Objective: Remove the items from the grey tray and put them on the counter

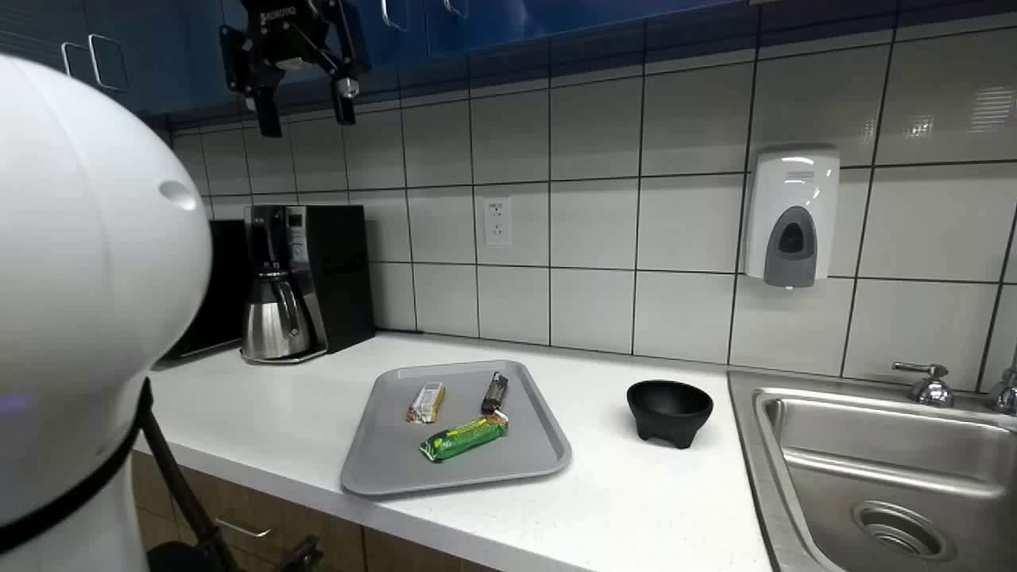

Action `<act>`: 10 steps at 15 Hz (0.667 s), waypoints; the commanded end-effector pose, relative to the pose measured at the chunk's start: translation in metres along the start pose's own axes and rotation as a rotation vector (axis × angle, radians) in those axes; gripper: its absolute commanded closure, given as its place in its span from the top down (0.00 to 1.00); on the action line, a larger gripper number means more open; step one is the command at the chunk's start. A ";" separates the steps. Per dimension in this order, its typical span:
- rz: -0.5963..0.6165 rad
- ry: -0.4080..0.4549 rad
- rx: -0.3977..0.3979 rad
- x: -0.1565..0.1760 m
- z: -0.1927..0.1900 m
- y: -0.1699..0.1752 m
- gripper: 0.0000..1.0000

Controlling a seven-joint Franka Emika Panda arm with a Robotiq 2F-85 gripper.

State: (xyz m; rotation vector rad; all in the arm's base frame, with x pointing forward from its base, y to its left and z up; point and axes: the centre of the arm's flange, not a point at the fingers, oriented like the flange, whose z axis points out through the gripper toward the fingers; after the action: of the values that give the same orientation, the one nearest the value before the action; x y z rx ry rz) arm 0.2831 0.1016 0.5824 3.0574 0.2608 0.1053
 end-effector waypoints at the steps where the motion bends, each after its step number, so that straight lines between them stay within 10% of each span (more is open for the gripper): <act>1: 0.000 0.000 0.000 0.000 0.000 0.000 1.00; 10: 0.001 0.004 -0.011 0.001 0.002 0.001 1.00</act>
State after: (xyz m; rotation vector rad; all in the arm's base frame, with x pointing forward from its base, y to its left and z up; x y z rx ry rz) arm 0.2834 0.1017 0.5822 3.0575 0.2608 0.1047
